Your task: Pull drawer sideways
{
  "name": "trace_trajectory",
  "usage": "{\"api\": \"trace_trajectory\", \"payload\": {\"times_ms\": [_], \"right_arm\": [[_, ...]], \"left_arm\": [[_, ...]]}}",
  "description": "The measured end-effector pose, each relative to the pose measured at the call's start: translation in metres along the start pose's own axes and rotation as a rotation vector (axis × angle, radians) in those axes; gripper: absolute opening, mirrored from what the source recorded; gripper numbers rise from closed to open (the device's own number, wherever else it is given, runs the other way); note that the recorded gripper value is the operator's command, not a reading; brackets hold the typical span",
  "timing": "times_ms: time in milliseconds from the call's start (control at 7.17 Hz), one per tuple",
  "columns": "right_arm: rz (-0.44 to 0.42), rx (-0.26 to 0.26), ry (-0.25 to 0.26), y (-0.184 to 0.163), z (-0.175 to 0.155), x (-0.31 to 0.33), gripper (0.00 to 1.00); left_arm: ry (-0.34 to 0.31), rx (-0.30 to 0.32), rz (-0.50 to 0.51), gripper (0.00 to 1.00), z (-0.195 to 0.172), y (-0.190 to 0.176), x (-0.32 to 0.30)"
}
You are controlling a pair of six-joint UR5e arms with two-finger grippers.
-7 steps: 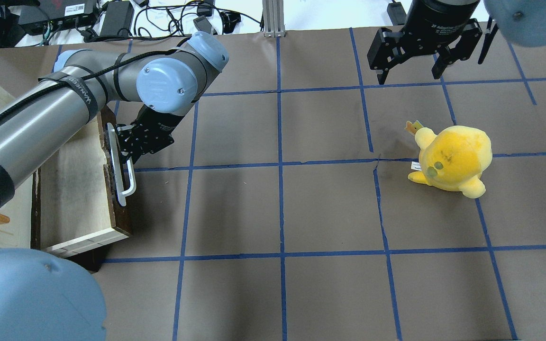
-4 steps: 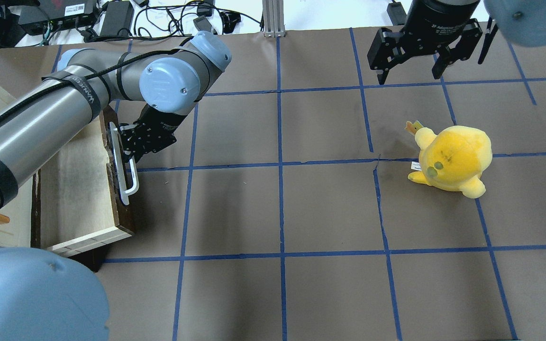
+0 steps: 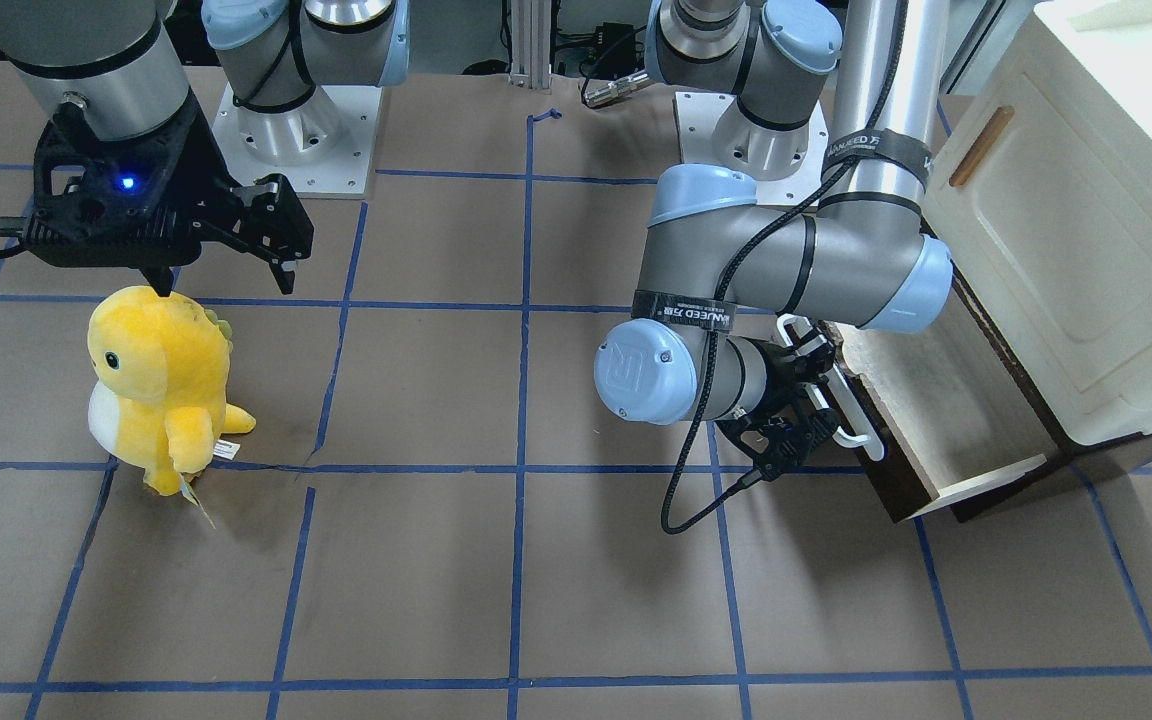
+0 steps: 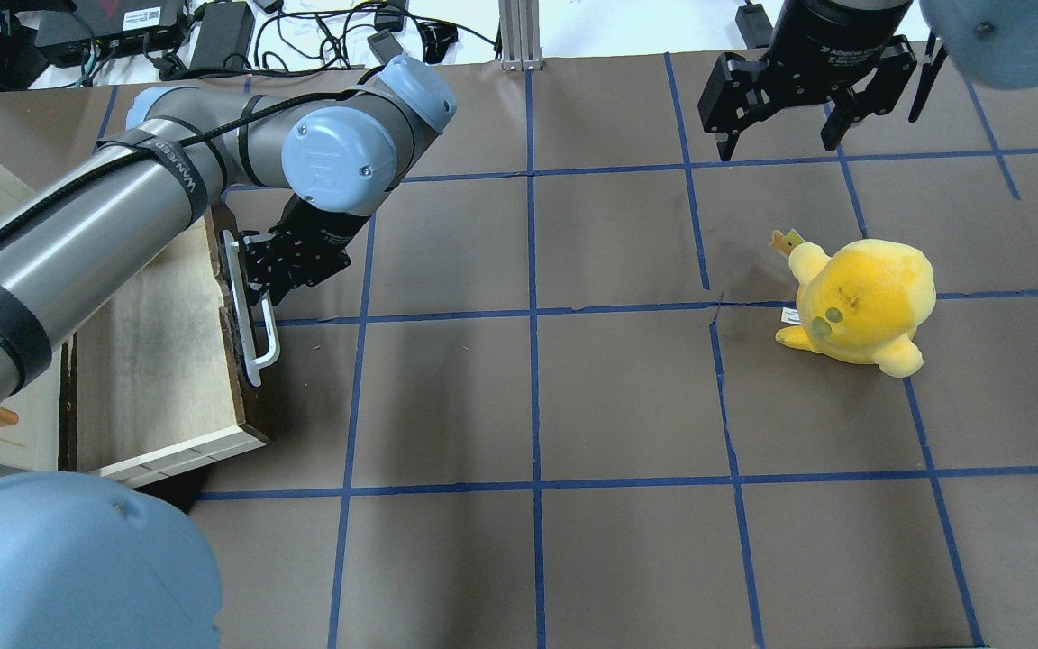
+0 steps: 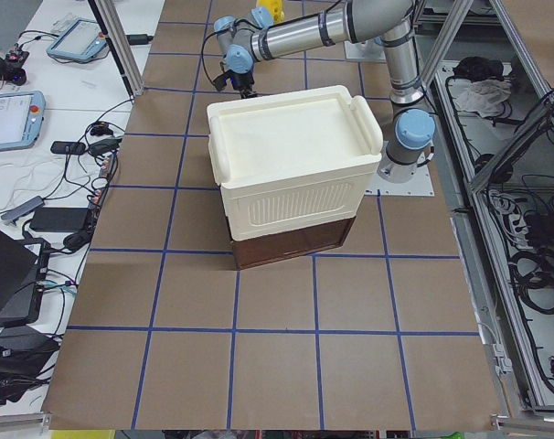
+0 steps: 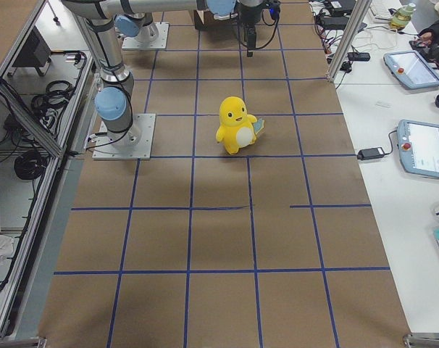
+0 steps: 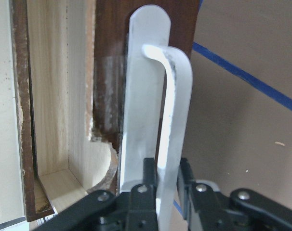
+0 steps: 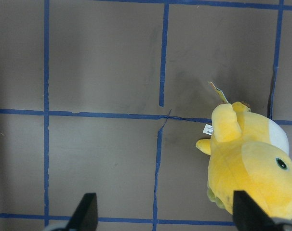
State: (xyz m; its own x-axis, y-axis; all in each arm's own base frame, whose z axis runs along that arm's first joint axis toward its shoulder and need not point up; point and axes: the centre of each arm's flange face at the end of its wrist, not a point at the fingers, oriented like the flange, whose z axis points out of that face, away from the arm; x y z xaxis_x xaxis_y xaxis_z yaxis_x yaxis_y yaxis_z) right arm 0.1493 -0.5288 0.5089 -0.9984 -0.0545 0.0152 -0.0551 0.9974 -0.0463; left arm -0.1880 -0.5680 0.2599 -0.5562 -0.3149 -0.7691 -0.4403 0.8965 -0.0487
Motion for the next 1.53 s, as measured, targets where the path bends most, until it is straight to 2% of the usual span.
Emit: {"api": "trace_trajectory", "payload": {"times_ms": [279,418,558,836,976,1115,1255,1533], "right_arm": [[0.000,0.000,0.000,0.000,0.000,0.000,1.00],[0.000,0.000,0.000,0.000,0.000,0.000,1.00],[0.000,0.000,0.000,0.000,0.000,0.000,1.00],[-0.001,0.000,0.000,0.000,0.000,0.000,1.00],[-0.001,0.000,0.000,0.000,0.000,0.000,1.00],[0.000,0.000,0.000,0.000,0.000,0.000,1.00],[0.000,0.000,0.000,0.000,0.000,0.000,1.00],[-0.001,0.000,0.000,0.000,0.000,0.000,1.00]], "left_arm": [[0.012,0.009,0.025,1.00,-0.010,0.004,-0.011],[0.036,0.015,0.062,1.00,-0.022,0.010,-0.024],[0.091,0.013,0.099,1.00,-0.040,0.014,-0.042],[0.291,0.003,0.161,1.00,-0.091,0.017,-0.086],[0.415,0.017,0.222,1.00,-0.116,0.015,-0.106],[0.532,0.060,0.305,1.00,-0.138,0.014,-0.127],[0.619,0.091,0.356,1.00,-0.149,0.010,-0.150],[0.752,0.119,0.330,1.00,-0.149,-0.005,-0.203]]}}
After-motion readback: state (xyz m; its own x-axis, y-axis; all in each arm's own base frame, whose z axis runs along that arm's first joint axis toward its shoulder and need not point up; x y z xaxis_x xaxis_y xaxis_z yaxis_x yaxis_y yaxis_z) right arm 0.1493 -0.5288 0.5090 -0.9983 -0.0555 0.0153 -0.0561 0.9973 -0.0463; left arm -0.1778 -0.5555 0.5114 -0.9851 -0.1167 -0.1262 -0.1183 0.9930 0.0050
